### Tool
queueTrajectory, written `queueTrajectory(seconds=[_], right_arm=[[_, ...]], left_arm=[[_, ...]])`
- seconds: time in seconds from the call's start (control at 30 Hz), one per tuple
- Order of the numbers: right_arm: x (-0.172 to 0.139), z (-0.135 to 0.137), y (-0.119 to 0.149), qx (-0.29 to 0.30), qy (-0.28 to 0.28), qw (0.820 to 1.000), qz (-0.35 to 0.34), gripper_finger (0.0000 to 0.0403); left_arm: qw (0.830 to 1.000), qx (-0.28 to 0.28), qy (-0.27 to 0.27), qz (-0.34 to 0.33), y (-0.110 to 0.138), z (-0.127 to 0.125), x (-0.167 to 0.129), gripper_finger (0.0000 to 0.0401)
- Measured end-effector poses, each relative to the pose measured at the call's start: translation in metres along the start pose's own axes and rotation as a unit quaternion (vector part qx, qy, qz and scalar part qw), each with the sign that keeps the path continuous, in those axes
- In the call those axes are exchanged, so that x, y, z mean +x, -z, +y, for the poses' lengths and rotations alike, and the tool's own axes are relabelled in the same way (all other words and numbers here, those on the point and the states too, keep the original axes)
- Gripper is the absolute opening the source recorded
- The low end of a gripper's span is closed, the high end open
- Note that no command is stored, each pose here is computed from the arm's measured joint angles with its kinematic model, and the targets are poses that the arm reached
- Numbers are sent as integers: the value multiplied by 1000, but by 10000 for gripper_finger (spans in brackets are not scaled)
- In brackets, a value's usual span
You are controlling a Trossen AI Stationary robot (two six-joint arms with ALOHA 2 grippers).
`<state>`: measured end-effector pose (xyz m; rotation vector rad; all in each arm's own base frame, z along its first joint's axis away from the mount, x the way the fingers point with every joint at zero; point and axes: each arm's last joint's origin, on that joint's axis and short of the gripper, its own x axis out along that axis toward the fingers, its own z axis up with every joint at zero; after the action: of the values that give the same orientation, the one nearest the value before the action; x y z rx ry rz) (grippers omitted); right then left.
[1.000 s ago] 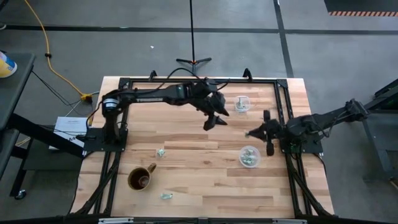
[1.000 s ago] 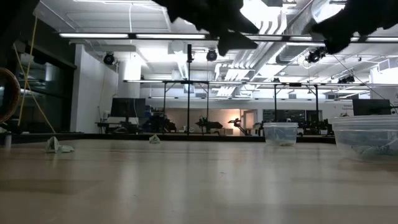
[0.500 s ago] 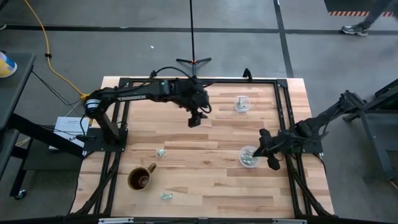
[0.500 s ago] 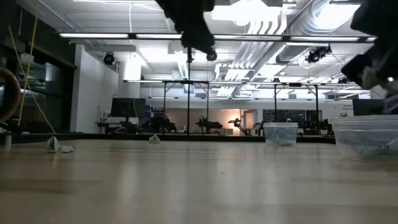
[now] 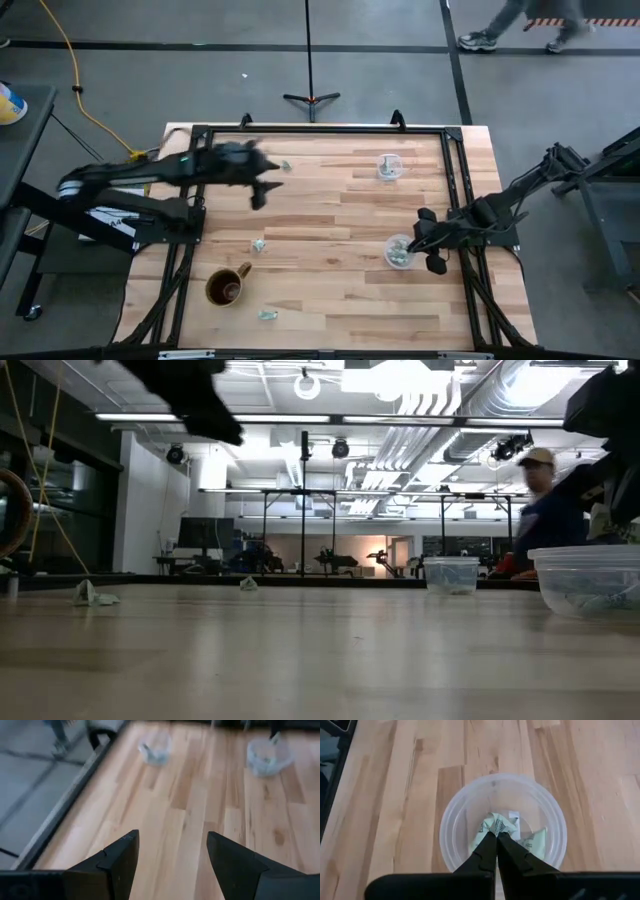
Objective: Pick and place items into bin
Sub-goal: Put the green stevia packet into the bottom transparent bin
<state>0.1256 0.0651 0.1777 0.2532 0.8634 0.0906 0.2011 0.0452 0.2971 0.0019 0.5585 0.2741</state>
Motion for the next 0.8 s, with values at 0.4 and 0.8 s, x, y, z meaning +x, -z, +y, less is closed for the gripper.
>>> queueTrajectory(seconds=[0.4,0.8], right_arm=[[14,1,2,-2,27,999,27,92],[9,11,-38,-74,87,970,-216,246]], left_arm=[[982,-42,-12,-181,87,4,-77,269],[972,-56,-11,-230,93,5,-92,269]])
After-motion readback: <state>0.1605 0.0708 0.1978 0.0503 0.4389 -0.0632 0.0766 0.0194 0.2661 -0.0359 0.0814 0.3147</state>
